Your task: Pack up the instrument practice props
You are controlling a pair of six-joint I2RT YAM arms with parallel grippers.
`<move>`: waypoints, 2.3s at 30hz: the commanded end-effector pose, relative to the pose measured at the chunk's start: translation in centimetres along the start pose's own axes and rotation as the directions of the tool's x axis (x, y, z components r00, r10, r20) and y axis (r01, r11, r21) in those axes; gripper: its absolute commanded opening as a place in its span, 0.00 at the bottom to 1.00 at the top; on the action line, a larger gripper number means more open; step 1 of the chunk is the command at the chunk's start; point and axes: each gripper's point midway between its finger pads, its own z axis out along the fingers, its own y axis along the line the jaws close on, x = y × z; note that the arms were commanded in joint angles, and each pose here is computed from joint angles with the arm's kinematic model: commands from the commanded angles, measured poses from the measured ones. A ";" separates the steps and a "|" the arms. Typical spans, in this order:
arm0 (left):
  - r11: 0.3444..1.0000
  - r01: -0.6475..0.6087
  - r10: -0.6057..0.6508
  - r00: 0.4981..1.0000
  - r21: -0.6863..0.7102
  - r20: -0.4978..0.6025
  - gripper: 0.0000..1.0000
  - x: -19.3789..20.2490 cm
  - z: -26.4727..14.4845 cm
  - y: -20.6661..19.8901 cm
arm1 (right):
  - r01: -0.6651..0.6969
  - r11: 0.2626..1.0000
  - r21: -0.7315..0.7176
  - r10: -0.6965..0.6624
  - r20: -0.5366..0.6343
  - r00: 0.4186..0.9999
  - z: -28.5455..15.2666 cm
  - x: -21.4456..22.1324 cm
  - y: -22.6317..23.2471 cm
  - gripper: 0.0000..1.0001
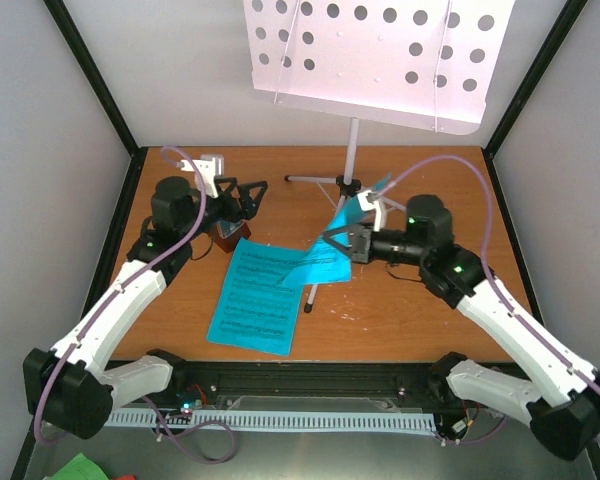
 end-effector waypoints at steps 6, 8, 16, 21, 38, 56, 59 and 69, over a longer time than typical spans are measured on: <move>0.985 0.002 0.021 0.991 -0.171 0.131 1.00 -4.3 -5.1 3.4 | 0.281 0.944 -0.170 -0.292 -0.037 0.956 7.9 0.0 9.3 0.03; 0.981 -0.003 0.033 0.988 -0.196 0.150 0.99 -4.7 -5.9 3.5 | 0.271 0.946 -0.176 -0.281 -0.036 0.959 8.6 0.4 9.1 0.03; 0.975 0.020 0.016 0.987 -0.221 0.159 1.00 -4.1 -7.0 3.8 | 0.008 0.998 0.068 -0.002 -0.077 0.997 10.9 7.9 -3.1 0.03; 0.977 0.062 -0.038 0.992 -0.204 0.119 0.99 -1.7 -6.7 4.3 | -0.239 0.955 0.174 0.265 -0.145 0.953 12.1 14.3 -9.0 0.03; 0.975 0.066 -0.054 0.997 -0.210 0.062 0.99 0.8 -7.5 4.6 | -0.273 0.912 0.308 0.341 -0.197 0.919 14.3 17.4 -12.0 0.11; 0.942 -0.288 0.282 0.958 -0.171 -0.057 0.99 -0.5 -7.2 3.1 | -0.260 0.907 0.333 0.223 0.146 0.964 1.2 6.4 -14.6 0.98; 0.949 -0.298 0.288 0.952 -0.101 -0.103 1.00 2.1 -5.6 3.7 | -0.329 0.908 0.261 0.274 0.223 0.935 -0.7 4.0 -15.7 0.95; 0.928 -0.332 0.335 0.942 -0.169 -0.010 1.00 1.1 -4.2 5.7 | -0.358 0.922 0.149 0.290 0.345 0.892 -3.0 -3.2 -16.4 0.88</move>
